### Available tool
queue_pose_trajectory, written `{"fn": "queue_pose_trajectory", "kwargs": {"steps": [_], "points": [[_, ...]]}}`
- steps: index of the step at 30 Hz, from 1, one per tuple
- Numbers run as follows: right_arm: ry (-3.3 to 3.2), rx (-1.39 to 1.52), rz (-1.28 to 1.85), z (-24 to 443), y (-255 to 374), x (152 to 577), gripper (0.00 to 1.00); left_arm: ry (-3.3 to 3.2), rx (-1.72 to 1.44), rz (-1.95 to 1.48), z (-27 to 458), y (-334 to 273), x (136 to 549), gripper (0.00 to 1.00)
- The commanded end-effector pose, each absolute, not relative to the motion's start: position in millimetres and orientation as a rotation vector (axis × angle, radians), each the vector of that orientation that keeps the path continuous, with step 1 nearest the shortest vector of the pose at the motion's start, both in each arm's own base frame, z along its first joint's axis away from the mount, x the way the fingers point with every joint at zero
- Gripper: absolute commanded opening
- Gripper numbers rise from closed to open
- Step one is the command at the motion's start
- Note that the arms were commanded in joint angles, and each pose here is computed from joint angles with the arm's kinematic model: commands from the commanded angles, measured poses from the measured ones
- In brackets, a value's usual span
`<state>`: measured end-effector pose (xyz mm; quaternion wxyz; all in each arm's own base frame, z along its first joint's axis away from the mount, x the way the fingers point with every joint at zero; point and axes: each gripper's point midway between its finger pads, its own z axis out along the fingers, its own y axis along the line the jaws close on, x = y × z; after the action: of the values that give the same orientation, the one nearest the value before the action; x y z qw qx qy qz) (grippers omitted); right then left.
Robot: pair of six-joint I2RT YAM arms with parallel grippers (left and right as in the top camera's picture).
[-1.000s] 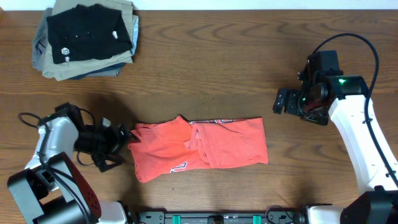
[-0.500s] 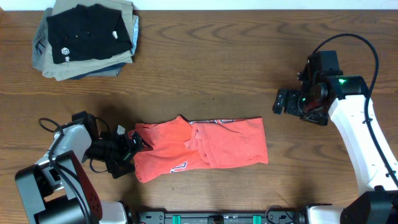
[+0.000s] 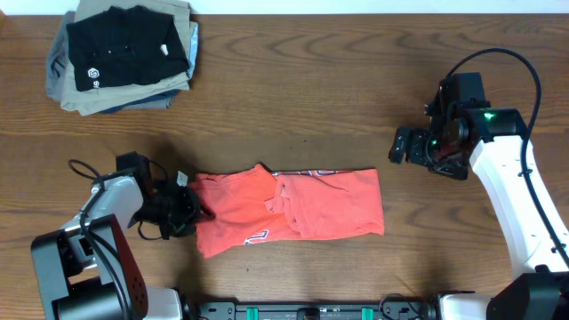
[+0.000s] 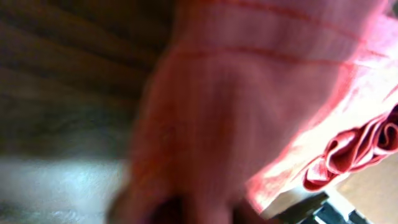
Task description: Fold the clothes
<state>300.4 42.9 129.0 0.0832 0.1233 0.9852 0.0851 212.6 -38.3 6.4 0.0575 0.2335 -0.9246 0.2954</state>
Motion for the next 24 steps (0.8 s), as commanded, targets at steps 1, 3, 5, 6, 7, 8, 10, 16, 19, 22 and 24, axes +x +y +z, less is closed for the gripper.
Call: {"fn": "queue_pose_trajectory", "kwargs": {"steps": [1,3,5,6,7,8,10,16,19,22,24], "points": [[2.942,0.354,0.257,130.0,41.8,298.9,0.99,-2.817,0.691,0.876,3.1,-37.3,212.3,0.06],[2.949,0.355,0.255,129.7,41.7,297.3,0.99,-2.837,0.689,0.843,2.6,-32.9,215.0,0.06],[2.956,0.356,0.254,129.3,41.7,295.6,0.99,-2.849,0.703,0.791,4.8,-26.6,218.1,0.06],[2.957,0.356,0.254,129.1,41.6,295.3,0.99,-2.844,0.746,0.731,5.8,-20.5,218.6,0.06],[2.958,0.357,0.254,128.8,41.6,295.2,0.99,-2.834,0.794,0.667,7.0,-14.2,218.7,0.06],[2.959,0.357,0.254,128.6,41.6,295.0,0.99,-2.825,0.845,0.59,9.5,-6.3,218.6,0.06],[2.96,0.358,0.254,128.2,41.6,294.6,0.99,-2.831,0.875,0.498,18.8,4.8,221.9,0.06],[2.967,0.359,0.253,123.2,41.7,292.7,0.99,-2.875,0.859,0.439,64.1,17.1,241.2,0.06],[2.971,0.349,0.254,118.0,43.6,291.6,0.99,-2.928,0.817,0.444,91.9,15.2,252.3,0.06],[2.976,0.322,0.285,112.6,51.8,290.0,0.99,-3.009,0.744,0.454,117.5,4.1,260.7,0.06],[2.976,0.298,0.324,108.5,60.0,289.4,0.99,-3.065,0.664,0.464,131.7,-9.6,262.2,0.07]]}}
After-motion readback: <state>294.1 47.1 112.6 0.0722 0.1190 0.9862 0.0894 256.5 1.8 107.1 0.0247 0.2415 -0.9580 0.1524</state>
